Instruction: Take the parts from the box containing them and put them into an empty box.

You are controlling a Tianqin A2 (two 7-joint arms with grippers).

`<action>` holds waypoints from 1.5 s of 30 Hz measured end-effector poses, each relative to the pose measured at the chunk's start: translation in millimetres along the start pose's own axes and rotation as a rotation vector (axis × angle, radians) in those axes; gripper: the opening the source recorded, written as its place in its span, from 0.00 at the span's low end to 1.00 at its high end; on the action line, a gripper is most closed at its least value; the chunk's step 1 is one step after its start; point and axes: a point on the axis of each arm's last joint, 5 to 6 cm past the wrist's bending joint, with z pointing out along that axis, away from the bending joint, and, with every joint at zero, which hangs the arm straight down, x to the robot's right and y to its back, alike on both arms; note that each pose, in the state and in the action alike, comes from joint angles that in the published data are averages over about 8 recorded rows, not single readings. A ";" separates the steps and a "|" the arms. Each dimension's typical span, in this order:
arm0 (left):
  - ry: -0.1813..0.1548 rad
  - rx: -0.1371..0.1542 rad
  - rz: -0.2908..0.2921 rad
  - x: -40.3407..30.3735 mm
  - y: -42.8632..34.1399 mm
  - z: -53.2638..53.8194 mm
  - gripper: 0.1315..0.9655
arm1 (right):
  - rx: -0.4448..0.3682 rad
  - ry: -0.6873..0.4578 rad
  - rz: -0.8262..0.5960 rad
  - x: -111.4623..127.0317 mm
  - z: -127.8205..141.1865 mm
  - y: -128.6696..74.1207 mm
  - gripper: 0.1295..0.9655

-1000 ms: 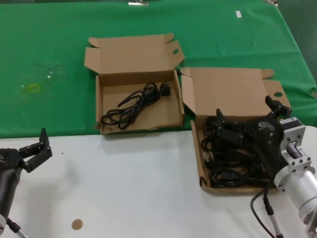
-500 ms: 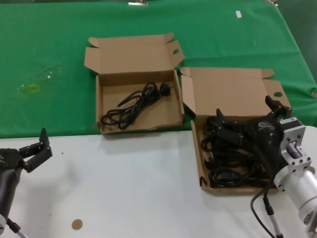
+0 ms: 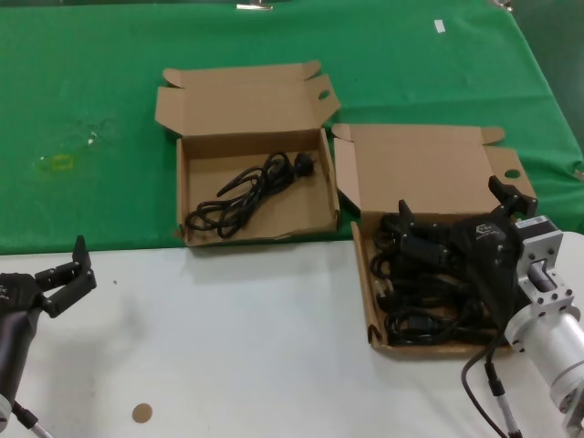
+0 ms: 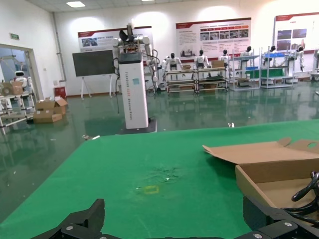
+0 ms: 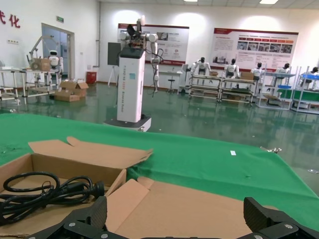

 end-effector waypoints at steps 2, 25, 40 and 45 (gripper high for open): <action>0.000 0.000 0.000 0.0 0.0 0.0 1.00 | 0.000 0.000 0.000 0.0 0.0 0.0 1.00; 0.000 0.000 0.000 0.0 0.0 0.0 1.00 | 0.000 0.000 0.000 0.0 0.0 0.0 1.00; 0.000 0.000 0.000 0.0 0.0 0.0 1.00 | 0.000 0.000 0.000 0.0 0.0 0.0 1.00; 0.000 0.000 0.000 0.0 0.0 0.0 1.00 | 0.000 0.000 0.000 0.0 0.0 0.0 1.00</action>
